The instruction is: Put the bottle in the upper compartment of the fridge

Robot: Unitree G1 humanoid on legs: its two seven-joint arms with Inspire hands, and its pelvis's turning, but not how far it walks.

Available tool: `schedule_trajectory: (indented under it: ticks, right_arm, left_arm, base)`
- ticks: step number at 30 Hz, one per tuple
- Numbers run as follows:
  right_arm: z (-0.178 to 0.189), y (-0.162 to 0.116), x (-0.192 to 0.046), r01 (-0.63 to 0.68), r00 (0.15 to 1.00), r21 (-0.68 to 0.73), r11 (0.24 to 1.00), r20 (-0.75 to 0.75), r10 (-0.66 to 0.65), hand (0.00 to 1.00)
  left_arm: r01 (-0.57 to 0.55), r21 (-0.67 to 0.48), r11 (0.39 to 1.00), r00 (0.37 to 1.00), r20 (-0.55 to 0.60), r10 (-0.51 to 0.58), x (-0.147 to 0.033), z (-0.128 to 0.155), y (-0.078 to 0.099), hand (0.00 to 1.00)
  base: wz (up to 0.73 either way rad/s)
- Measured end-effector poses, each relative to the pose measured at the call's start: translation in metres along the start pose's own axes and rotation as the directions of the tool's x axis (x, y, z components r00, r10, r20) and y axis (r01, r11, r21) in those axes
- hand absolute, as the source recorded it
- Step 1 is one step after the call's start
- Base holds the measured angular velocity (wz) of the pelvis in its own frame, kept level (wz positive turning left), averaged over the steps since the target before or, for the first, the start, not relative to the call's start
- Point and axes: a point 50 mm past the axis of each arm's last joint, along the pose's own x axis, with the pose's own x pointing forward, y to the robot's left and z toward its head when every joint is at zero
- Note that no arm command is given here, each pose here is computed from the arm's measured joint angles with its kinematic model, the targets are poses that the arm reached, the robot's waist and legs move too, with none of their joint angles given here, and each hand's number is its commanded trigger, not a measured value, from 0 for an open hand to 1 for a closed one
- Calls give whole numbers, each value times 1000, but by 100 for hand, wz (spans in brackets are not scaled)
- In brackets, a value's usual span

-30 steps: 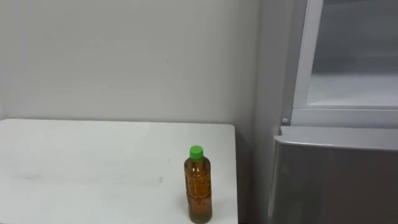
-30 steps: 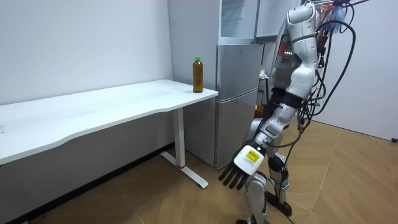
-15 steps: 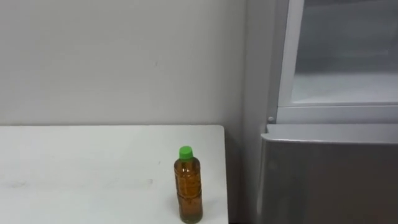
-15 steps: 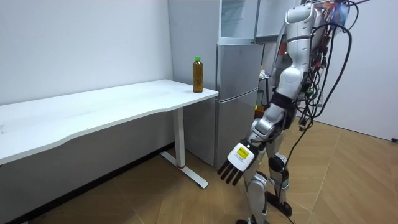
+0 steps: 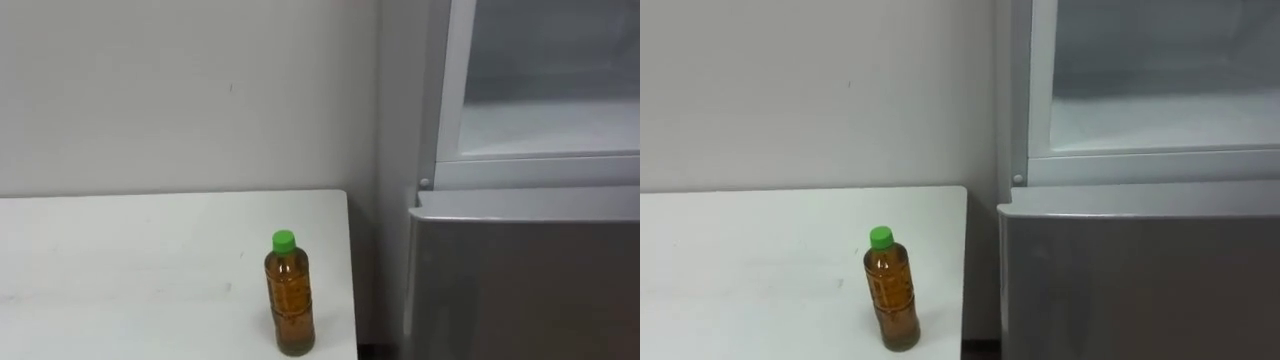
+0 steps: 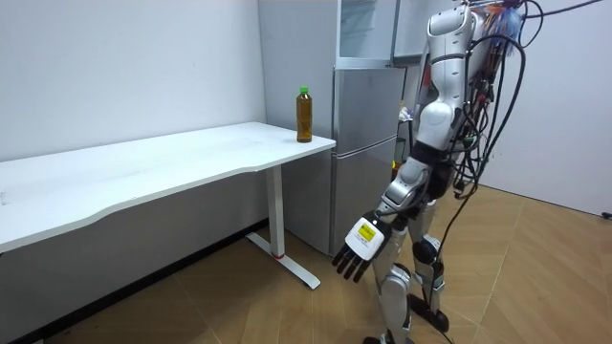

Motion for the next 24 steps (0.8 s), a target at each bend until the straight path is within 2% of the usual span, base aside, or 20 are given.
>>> schedule_trajectory:
  ticks: [11,17,24]
  right_arm:
    - [9,8,2,-35,999,-23,999,27,36,0]
    - [27,23,4,-119,987,-105,987,92,129,0]
    - [66,58,0,-247,924,-259,934,226,307,0]
  left_arm:
    - [1,-1,1000,1000,-3,-1,0,-1,0,0]
    - [4,10,1000,1000,9,-4,0,2,-1,0]
    - [27,6,1000,1000,12,-27,0,1,0,0]
  base:
    - [0]
    - [0]
    - [0]
